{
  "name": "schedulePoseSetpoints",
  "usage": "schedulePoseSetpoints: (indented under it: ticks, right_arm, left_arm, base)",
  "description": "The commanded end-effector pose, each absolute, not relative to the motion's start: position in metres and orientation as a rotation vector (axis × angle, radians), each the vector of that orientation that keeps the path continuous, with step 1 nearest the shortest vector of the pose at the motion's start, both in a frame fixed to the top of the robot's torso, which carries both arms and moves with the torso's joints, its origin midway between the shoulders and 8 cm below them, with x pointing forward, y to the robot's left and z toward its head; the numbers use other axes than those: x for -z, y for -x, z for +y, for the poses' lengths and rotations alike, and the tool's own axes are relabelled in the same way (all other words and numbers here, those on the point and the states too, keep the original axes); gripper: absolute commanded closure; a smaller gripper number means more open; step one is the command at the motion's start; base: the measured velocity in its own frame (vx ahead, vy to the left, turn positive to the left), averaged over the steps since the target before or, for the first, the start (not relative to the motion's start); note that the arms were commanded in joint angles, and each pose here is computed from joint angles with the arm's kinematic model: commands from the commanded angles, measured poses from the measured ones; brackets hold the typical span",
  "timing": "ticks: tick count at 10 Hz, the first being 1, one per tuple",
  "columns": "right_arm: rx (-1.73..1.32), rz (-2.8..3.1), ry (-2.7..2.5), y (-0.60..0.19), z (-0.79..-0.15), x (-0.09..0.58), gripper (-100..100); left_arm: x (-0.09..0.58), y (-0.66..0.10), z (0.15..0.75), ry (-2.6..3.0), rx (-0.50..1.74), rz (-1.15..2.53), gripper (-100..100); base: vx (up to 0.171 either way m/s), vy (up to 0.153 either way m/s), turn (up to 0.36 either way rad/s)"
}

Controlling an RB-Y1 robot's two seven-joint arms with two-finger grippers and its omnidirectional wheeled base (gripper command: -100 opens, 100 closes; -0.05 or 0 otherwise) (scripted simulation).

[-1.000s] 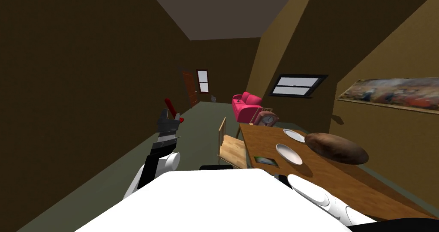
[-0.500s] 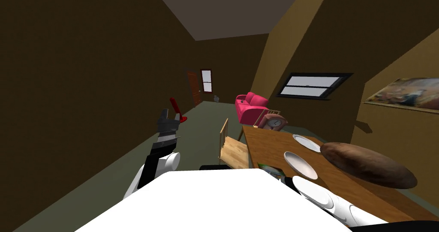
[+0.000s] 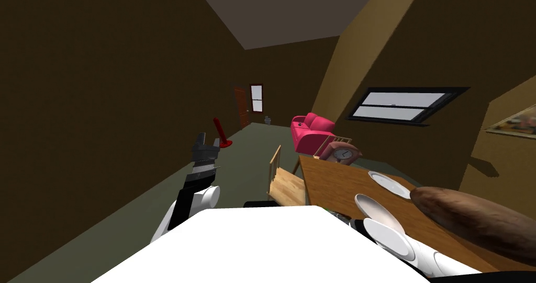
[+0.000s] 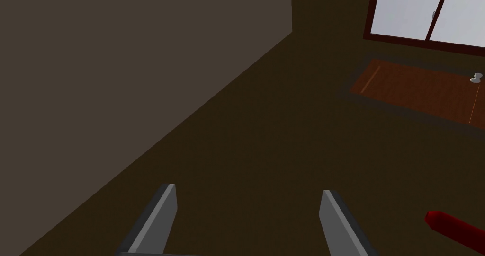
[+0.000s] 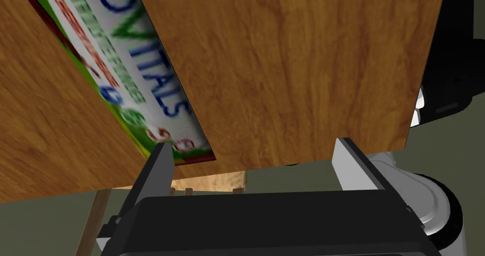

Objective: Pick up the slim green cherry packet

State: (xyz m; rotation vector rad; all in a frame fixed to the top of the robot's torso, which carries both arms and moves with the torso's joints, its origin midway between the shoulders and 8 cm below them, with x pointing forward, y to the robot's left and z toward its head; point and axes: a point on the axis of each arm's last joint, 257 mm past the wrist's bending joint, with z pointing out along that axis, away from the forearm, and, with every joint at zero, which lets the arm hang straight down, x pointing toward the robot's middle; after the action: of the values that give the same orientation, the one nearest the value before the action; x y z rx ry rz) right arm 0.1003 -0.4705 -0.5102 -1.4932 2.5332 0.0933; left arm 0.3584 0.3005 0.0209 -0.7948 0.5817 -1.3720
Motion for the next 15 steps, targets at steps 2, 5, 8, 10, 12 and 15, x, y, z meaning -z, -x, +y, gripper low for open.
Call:
schedulePoseSetpoints:
  ticks: [2, 5, 8, 10, 12, 15]
  right_arm:
    - [-0.042, 2.561, 1.567, -0.088, -0.495, 0.514, -100]
    - [-0.020, 2.576, 1.602, -0.080, -0.507, 0.516, -100]
    - [-0.020, 2.576, 1.602, -0.080, -0.507, 0.516, -100]
    - [-0.020, 2.576, 1.602, -0.080, -0.507, 0.516, -100]
    - [-0.020, 2.576, 1.602, -0.080, -0.507, 0.516, -100]
    - [0.089, 2.612, 1.560, -0.096, -0.539, 0.508, -100]
  left_arm:
    - [-0.021, -0.358, 0.300, 0.795, 1.372, 0.582, 0]
    - [-0.021, -0.358, 0.300, 0.795, 1.372, 0.582, 0]
    - [-0.021, -0.358, 0.300, 0.795, 1.372, 0.582, 0]
    - [-0.021, -0.358, 0.300, 0.795, 1.372, 0.582, 0]
    - [-0.021, -0.358, 0.300, 0.795, 1.372, 0.582, 0]
    - [-0.021, -0.358, 0.300, 0.795, 1.372, 0.582, 0]
  base:
    - [-0.007, -0.037, 0.105]
    - [-0.008, -0.040, 0.115]
    - [0.001, 0.003, -0.010]
    - [0.001, 0.003, -0.008]
    - [0.001, 0.003, -0.008]
    - [-0.006, 0.093, 0.068]
